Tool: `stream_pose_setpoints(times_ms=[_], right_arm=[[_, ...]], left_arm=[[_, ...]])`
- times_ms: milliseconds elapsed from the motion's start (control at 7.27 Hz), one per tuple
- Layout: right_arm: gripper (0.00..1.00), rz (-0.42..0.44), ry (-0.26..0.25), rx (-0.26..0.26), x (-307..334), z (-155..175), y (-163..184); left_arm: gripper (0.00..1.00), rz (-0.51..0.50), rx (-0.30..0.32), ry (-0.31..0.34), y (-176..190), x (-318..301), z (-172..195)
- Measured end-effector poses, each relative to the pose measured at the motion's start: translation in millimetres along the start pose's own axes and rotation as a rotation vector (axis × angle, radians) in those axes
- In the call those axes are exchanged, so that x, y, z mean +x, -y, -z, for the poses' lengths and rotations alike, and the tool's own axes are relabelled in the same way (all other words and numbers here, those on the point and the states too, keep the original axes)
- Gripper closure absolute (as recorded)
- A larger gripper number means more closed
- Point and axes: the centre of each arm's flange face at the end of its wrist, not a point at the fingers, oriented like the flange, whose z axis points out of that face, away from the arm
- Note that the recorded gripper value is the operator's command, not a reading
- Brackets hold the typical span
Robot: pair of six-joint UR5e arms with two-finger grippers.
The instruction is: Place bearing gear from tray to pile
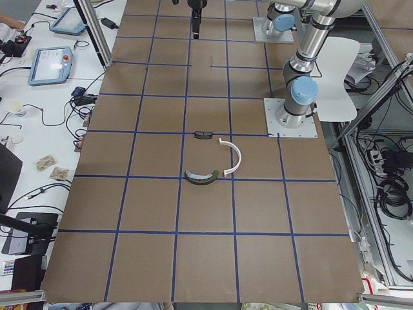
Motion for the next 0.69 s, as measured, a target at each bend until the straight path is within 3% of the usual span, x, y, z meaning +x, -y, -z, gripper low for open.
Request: stream_pose_setpoints(times_ms=[688], right_arm=[[0.0, 0.001, -0.003, -0.008, -0.6, -2.7, -1.8]], left_arm=[[0.0, 0.001, 0.002, -0.002, 1.2, 0.2, 0.9]])
